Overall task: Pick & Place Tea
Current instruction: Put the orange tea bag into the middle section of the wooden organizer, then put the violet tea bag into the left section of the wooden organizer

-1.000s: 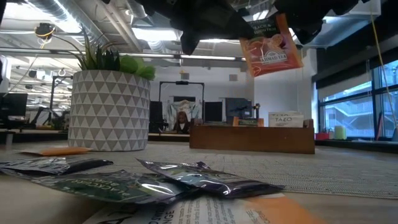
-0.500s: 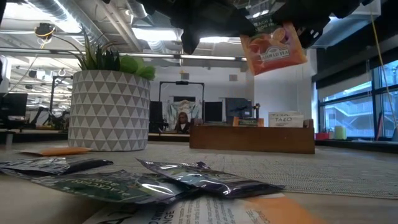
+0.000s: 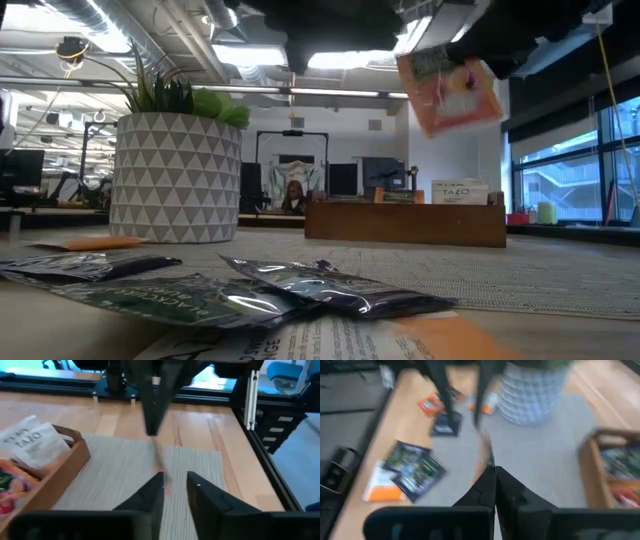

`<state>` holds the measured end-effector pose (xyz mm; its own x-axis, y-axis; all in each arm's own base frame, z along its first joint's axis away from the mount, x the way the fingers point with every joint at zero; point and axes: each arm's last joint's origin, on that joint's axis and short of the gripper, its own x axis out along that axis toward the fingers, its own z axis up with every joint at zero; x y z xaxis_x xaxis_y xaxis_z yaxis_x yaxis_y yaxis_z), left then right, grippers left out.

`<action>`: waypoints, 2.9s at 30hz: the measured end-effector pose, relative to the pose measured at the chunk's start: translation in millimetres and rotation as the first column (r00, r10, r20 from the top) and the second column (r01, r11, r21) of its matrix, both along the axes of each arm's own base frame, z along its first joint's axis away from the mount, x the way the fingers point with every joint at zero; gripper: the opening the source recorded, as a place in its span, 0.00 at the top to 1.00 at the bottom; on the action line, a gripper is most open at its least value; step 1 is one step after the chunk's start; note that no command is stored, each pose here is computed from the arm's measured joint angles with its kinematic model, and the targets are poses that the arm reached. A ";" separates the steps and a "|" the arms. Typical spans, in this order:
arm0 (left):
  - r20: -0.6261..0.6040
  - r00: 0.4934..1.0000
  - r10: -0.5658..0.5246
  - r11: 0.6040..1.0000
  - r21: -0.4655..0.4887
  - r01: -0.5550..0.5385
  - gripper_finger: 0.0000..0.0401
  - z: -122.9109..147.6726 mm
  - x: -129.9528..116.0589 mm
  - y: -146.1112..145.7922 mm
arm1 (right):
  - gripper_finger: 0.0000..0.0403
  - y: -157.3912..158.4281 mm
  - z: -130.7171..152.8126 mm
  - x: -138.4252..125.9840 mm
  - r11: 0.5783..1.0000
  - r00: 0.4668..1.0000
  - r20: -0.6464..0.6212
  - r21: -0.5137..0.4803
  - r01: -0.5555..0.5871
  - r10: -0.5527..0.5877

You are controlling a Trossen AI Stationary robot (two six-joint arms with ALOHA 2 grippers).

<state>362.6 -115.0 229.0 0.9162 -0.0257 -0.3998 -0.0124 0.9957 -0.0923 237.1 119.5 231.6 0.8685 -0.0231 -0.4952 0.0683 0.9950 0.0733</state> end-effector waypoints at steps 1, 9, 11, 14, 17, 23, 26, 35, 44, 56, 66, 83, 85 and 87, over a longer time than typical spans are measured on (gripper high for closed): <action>0.002 1.000 0.008 1.000 0.009 -0.008 0.77 2.8 -2.1 -0.8 | 0.99 -1.4 -0.3 -2.4 1.000 1.000 -0.014 -0.008 0.016 -0.017; 0.063 0.995 0.083 0.994 0.061 -0.087 0.63 19.6 -32.6 -12.4 | 0.99 -12.6 15.6 -18.1 0.995 0.997 0.022 -0.066 0.077 -0.076; 0.086 0.992 0.095 0.992 0.076 -0.102 0.63 23.2 -41.5 -15.3 | 0.99 -16.3 17.5 -23.9 0.995 0.995 0.046 -0.055 0.086 -0.083; 0.122 0.989 0.082 0.991 0.099 -0.094 0.62 23.7 -51.0 -19.0 | 0.99 -25.9 7.6 -30.5 0.991 0.988 0.096 -0.033 0.127 -0.123; 0.148 0.986 0.073 0.990 0.108 -0.089 0.62 26.0 -53.6 -21.5 | 0.99 -37.9 -7.8 -34.5 0.982 0.969 0.176 -0.039 0.186 -0.176; 0.136 0.987 0.080 0.988 0.122 -0.096 0.63 22.7 -51.1 -18.1 | 0.99 -71.8 -35.0 -33.4 0.940 0.915 0.280 -0.096 0.327 -0.289; 0.136 0.987 0.085 0.987 0.122 -0.101 0.62 22.9 -50.3 -16.1 | 0.99 -87.6 -48.6 -31.5 0.931 0.904 0.286 -0.084 0.355 -0.319; 0.132 0.988 0.081 0.988 0.123 -0.097 0.62 22.5 -50.4 -16.1 | 0.99 -108.5 -65.3 -23.3 0.919 0.903 0.289 -0.140 0.369 -0.319; 0.132 0.988 0.080 0.988 0.123 -0.096 0.62 22.5 -50.4 -16.2 | 0.99 -114.3 -84.2 -14.5 0.915 0.917 0.233 -0.171 0.366 -0.324; 0.126 0.989 0.079 0.987 0.126 -0.095 0.62 21.7 -50.4 -16.1 | 0.99 -114.1 -107.7 -4.2 0.912 0.922 0.210 -0.186 0.365 -0.325; 0.124 0.989 0.079 0.987 0.127 -0.095 0.62 21.6 -50.5 -16.1 | 0.98 -114.5 -125.5 -3.0 0.903 0.930 0.143 -0.229 0.364 -0.339; 0.124 0.989 0.079 0.987 0.127 -0.095 0.62 21.5 -50.4 -16.1 | 0.76 -114.3 -107.9 -4.1 0.897 0.937 0.198 -0.286 0.338 -0.289; 0.124 0.989 0.079 0.987 0.127 -0.095 0.62 21.5 -50.5 -16.1 | 0.72 -115.2 -102.3 -6.0 0.884 0.925 0.213 -0.291 0.367 -0.314; 0.123 0.989 0.081 0.988 0.123 -0.096 0.62 21.4 -50.5 -16.1 | 0.68 -116.0 -97.7 -8.3 0.871 0.916 0.218 -0.299 0.391 -0.336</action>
<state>312.1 -131.1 250.3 0.9533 0.1023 -0.2841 -0.0978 0.9947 0.0301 228.9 3.5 133.9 0.8307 -0.4901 -0.2640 0.4449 0.8696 -0.2143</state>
